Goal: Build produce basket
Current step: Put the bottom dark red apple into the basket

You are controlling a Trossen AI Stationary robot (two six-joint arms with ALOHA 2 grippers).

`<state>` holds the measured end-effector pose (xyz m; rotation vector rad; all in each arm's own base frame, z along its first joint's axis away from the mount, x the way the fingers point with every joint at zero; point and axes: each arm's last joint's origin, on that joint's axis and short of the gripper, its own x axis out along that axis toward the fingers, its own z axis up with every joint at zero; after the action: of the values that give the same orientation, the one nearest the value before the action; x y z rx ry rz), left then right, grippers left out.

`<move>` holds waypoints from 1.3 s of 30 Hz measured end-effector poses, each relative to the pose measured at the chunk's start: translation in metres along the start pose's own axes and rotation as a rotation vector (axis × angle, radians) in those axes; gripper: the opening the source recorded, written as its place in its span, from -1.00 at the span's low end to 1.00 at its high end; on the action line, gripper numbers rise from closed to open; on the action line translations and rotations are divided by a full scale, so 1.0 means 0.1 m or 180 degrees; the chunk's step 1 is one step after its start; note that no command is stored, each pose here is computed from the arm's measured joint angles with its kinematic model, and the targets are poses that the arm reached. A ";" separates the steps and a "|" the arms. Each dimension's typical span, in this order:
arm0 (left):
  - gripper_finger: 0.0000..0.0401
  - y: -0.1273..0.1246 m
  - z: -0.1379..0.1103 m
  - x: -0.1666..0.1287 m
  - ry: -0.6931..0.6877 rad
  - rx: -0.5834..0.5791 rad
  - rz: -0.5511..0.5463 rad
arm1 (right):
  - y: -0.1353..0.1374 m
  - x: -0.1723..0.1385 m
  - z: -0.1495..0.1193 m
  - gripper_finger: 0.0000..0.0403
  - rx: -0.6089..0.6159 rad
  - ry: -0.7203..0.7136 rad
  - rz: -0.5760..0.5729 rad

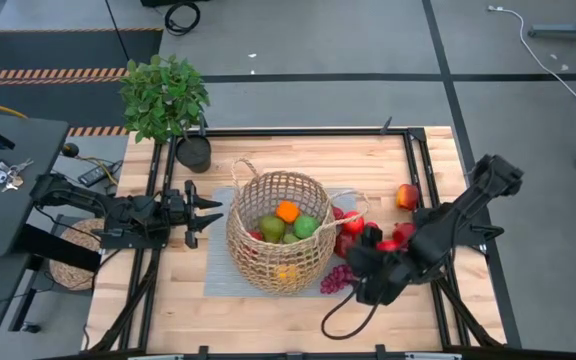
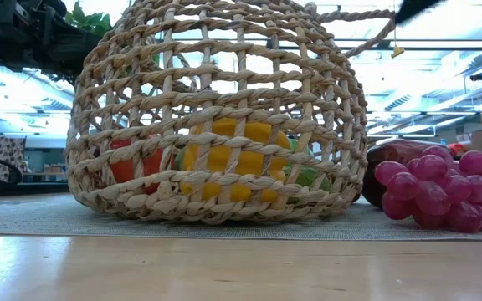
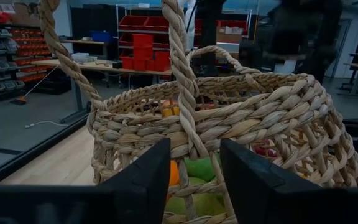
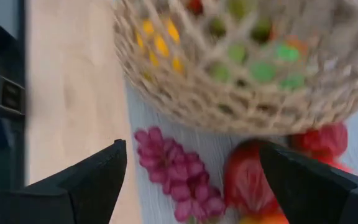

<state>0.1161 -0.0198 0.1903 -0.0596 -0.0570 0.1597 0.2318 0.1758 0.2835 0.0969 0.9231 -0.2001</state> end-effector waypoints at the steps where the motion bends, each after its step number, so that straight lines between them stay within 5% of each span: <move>1: -0.28 0.00 0.00 0.00 0.0002 0.0001 0.0001 | 0.01 0.06 -0.06 0.83 0.0009 0.0057 -0.0051; 16: -0.28 0.00 0.00 0.00 0.0001 0.0001 0.0001 | -0.21 0.60 -0.95 0.83 0.0535 -0.0245 -0.0908; 23: -0.25 0.00 0.00 0.00 0.0001 0.0002 -0.0001 | -0.25 0.70 -1.03 0.83 0.0376 -0.0817 -0.1032; 39: -0.25 0.00 0.00 0.00 0.0000 0.0000 0.0001 | -0.53 1.08 -1.10 0.83 0.0404 -0.0818 -0.1005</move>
<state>0.1161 -0.0198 0.1903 -0.0596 -0.0571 0.1599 0.1978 0.1283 0.1309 0.0406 0.6647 -0.5520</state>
